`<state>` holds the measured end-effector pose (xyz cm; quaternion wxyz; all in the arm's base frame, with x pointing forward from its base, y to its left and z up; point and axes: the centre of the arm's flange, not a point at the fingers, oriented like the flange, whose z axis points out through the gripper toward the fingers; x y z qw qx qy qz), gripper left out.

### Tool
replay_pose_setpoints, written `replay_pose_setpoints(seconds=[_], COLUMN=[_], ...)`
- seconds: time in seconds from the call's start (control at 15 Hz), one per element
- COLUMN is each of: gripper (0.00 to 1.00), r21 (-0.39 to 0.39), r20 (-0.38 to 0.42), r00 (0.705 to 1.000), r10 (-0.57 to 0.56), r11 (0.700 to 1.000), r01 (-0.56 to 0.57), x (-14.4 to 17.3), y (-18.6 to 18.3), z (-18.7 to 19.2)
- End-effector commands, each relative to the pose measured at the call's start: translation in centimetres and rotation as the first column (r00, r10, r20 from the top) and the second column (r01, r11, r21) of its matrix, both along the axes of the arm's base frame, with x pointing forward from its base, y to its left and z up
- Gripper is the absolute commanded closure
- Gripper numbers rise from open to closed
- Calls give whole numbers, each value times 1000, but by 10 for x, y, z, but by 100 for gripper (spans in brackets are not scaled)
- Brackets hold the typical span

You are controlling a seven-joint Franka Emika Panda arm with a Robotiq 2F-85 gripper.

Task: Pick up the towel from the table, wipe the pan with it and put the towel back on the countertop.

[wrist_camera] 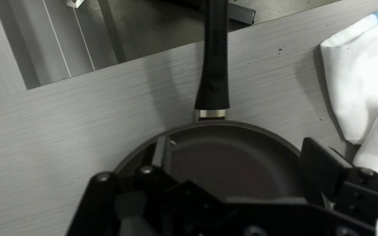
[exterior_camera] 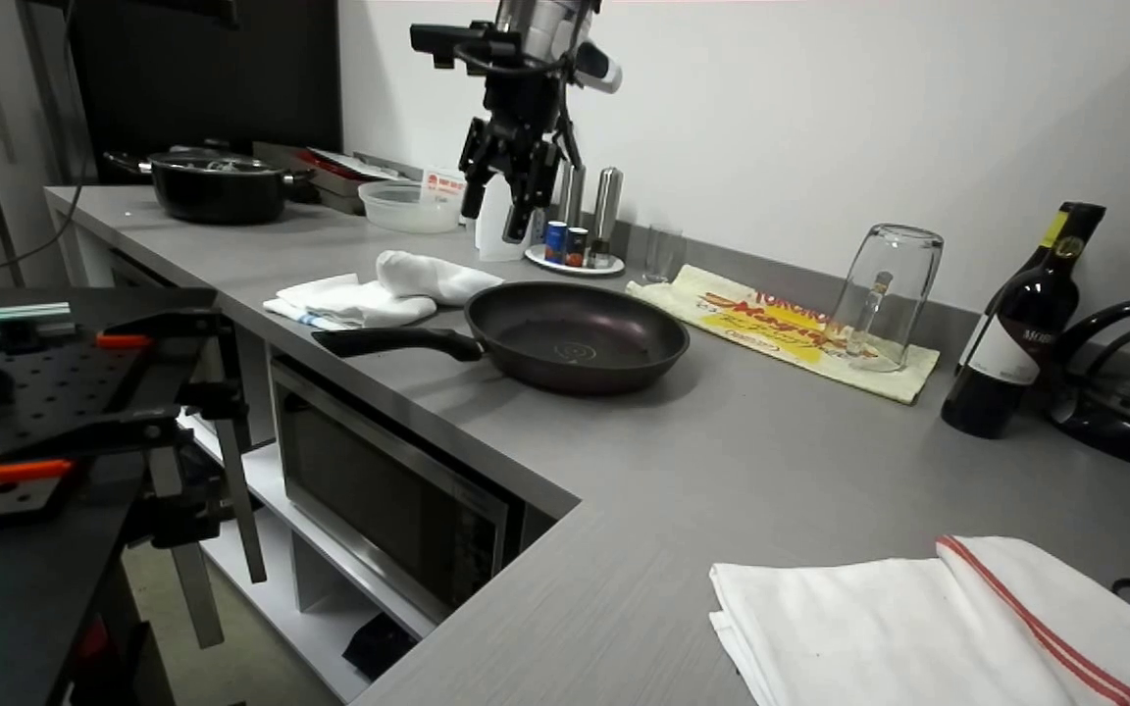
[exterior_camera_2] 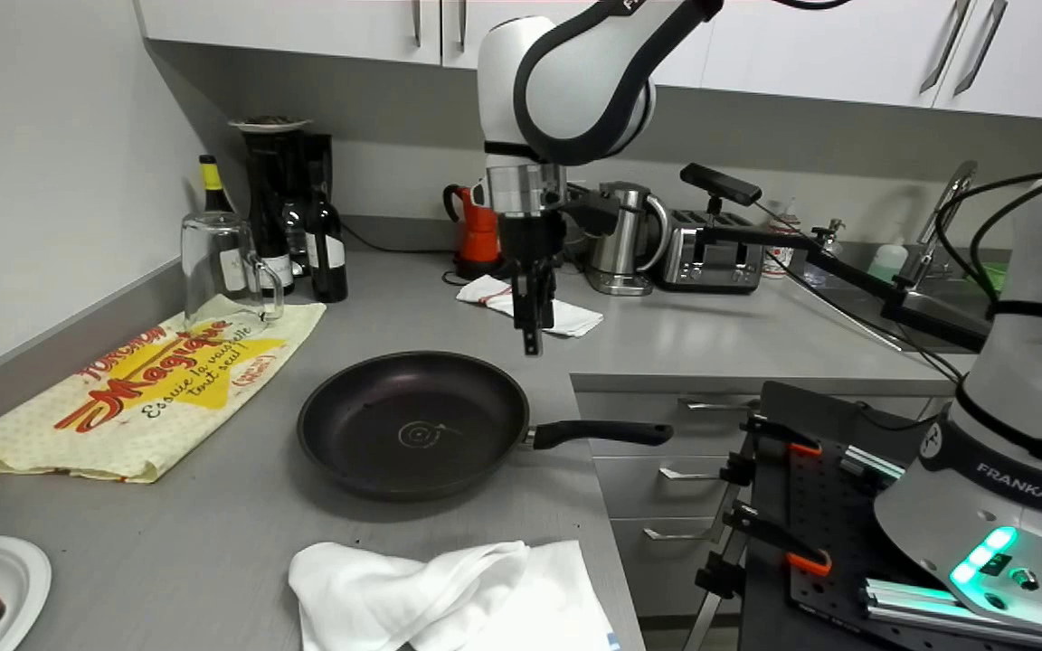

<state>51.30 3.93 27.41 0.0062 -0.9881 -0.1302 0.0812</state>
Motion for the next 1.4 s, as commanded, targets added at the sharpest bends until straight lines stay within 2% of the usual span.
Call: replay_pose_setpoints(seconds=[0.0, 0.33, 0.6, 0.87, 1.0, 1.33], gripper=[0, 0, 0, 0, 0, 0], r21=[35, 98, 181, 252, 274, 286], r20=[-2, -20, -32, -29, 14, 47], r00=[1000, 1000, 999, 999, 999, 997], r10=[-9, 3, -5, -25, -38, -64], r11=[999, 995, 983, 967, 961, 957], r01=[9, -1, 11, 31, 33, 48], x=[18, 25, 32, 39, 40, 42], y=[55, 129, 166, 180, 181, 183], z=[-13, -24, -37, -51, -58, -84])
